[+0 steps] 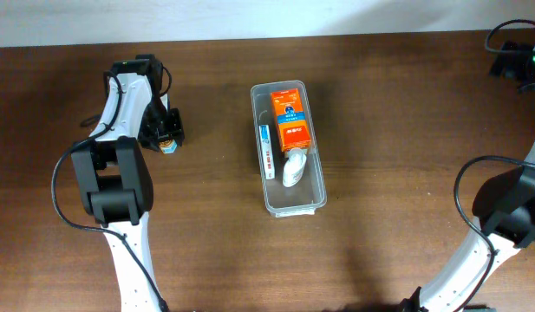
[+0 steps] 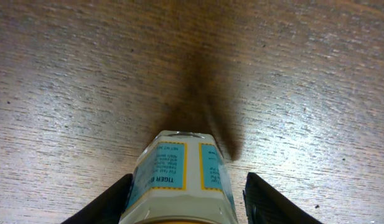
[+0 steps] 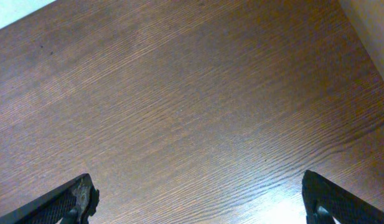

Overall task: Pack container
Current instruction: 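Lower the left gripper onto the jar and grasp it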

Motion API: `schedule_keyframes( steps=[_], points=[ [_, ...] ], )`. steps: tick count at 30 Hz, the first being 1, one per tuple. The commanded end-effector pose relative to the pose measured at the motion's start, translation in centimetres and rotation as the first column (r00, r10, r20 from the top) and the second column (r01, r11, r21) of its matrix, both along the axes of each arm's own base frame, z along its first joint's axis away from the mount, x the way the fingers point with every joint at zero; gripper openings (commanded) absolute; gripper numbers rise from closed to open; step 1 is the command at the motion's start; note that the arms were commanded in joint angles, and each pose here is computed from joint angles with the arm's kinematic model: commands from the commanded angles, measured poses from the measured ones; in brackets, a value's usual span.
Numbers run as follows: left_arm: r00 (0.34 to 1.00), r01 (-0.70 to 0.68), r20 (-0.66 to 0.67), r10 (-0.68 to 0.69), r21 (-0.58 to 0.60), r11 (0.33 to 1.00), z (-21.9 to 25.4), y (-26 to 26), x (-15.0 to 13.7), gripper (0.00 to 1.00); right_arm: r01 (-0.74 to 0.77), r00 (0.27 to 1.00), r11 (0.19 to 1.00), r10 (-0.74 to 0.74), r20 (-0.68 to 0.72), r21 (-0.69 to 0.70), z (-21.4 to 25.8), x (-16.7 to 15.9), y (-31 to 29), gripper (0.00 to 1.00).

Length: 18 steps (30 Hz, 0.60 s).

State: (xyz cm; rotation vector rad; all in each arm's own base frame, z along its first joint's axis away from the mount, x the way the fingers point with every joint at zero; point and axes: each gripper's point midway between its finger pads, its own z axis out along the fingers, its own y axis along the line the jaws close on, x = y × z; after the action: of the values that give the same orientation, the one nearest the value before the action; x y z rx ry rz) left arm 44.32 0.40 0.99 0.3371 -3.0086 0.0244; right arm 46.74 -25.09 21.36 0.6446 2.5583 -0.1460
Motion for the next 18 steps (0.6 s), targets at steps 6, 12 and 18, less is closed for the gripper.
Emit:
schedule_keyframes(
  steps=[6, 12, 18],
  points=[
    [1.000, 0.003, 0.003, -0.003, 0.004, 1.000, -0.32, 0.23, 0.15, 0.55, 0.006, 1.000, 1.000, -0.006, 0.016, -0.010, 0.56, 0.25, -0.16, 0.98],
    [1.000, 0.004, 0.003, -0.004, 0.015, 1.000, -0.32, 0.42, 0.14, 0.54, 0.006, 1.000, 1.000, -0.006, 0.016, -0.010, 0.56, 0.25, -0.16, 0.98],
    [1.000, 0.004, 0.003, -0.004, 0.015, 1.000, -0.32, 0.42, 0.14, 0.50, 0.006, 1.000, 1.000, -0.006, 0.016, -0.010, 0.56, 0.25, -0.16, 0.98]
  ],
)
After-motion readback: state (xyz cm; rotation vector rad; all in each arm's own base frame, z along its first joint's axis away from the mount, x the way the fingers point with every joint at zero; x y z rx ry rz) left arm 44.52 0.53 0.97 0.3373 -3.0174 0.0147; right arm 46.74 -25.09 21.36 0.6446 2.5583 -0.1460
